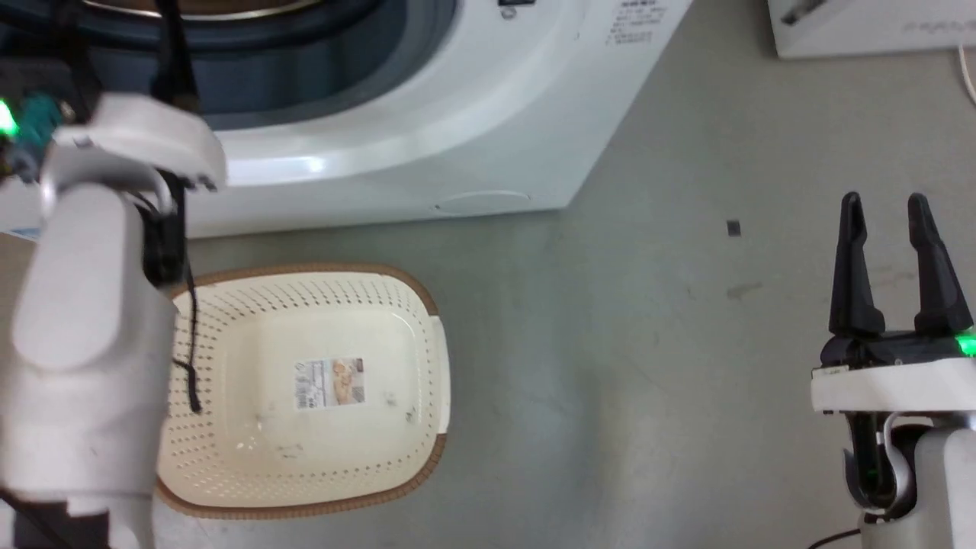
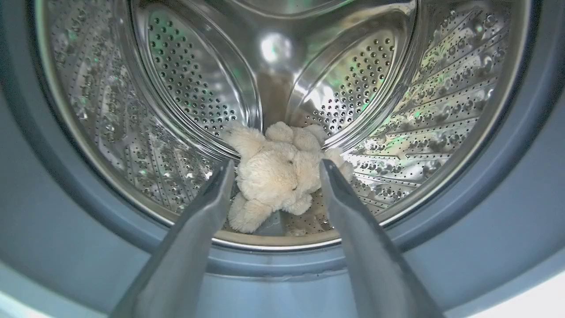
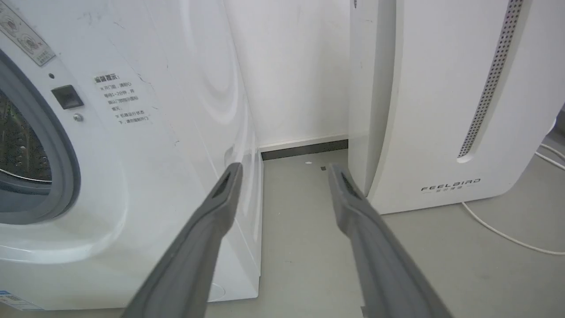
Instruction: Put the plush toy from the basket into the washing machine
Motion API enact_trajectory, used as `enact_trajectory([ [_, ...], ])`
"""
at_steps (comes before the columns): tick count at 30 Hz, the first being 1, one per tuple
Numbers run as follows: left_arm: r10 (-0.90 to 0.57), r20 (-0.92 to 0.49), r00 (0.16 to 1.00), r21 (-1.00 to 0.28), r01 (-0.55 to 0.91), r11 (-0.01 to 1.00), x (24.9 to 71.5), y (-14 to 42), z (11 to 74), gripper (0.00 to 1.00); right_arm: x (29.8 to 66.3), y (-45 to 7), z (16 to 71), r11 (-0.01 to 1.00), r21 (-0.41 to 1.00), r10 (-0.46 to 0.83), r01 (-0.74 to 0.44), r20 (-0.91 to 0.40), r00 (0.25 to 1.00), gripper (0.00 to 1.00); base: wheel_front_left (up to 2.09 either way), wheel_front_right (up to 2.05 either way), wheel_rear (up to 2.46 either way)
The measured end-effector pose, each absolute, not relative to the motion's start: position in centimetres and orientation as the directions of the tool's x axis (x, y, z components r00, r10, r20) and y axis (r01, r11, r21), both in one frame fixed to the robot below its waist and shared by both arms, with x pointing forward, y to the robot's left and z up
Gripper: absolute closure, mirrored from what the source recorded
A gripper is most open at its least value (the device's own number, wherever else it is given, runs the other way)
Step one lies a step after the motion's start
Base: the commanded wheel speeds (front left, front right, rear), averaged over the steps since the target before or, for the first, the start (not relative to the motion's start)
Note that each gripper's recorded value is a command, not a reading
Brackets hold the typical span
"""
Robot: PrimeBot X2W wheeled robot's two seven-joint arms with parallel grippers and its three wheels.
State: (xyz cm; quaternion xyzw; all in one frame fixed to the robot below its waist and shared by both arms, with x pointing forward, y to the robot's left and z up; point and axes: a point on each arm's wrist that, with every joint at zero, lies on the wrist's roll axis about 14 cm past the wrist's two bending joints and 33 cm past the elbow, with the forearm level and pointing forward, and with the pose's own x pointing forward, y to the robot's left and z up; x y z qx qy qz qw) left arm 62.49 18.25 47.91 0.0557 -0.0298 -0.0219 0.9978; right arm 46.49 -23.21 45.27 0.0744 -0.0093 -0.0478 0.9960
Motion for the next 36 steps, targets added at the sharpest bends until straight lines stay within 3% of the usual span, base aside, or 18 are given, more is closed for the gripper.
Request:
enact_trajectory([
  [11, -0.026, 0.167, 0.986, 0.086, 0.012, 0.996, 55.3, 18.6, 52.5, 0.00, 45.4, -20.8, 48.7, 0.989, 0.144, -0.031, 0.018, 0.086, 0.996, 0.00, 0.00, 0.00, 0.00],
  [36, 0.090, 0.115, 0.989, 0.047, -0.096, 0.994, 40.3, 21.1, 51.9, 0.00, 40.8, -17.6, 53.1, 0.990, 0.111, 0.064, -0.084, 0.173, 0.983, 0.00, 0.00, 0.00, 0.00],
])
